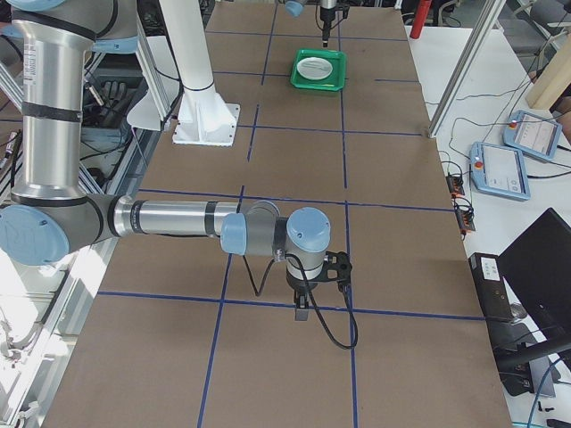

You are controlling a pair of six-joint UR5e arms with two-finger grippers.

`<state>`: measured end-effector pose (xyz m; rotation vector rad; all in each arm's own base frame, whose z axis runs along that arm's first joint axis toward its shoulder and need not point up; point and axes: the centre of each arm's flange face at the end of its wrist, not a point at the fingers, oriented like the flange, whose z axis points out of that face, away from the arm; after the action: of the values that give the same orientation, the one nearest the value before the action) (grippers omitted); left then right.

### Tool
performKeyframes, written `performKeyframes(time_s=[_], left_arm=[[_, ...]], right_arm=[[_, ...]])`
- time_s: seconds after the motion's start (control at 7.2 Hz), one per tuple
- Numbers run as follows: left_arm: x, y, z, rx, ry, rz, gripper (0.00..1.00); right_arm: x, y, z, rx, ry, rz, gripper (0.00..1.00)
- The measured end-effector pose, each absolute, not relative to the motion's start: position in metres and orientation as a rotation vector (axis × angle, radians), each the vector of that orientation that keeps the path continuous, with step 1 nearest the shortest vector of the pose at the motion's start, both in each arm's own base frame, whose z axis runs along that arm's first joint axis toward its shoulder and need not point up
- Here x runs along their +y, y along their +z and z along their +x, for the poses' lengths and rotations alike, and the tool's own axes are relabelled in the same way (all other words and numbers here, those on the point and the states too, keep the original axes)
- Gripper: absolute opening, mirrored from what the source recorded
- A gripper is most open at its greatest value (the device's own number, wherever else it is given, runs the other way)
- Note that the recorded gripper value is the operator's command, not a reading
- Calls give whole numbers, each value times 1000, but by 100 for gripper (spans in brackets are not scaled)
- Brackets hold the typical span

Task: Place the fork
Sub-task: 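Lower the left gripper onto the pale green fork on the plate and grasp it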

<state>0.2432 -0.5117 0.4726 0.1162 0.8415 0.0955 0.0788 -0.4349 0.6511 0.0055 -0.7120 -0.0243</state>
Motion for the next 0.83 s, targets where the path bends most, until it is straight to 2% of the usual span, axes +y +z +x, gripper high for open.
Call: performKeyframes(time_s=[0.83], left_arm=[[-491, 511, 319, 806, 105, 79, 99]], right_arm=[[-435, 651, 79, -712, -24, 5, 100]])
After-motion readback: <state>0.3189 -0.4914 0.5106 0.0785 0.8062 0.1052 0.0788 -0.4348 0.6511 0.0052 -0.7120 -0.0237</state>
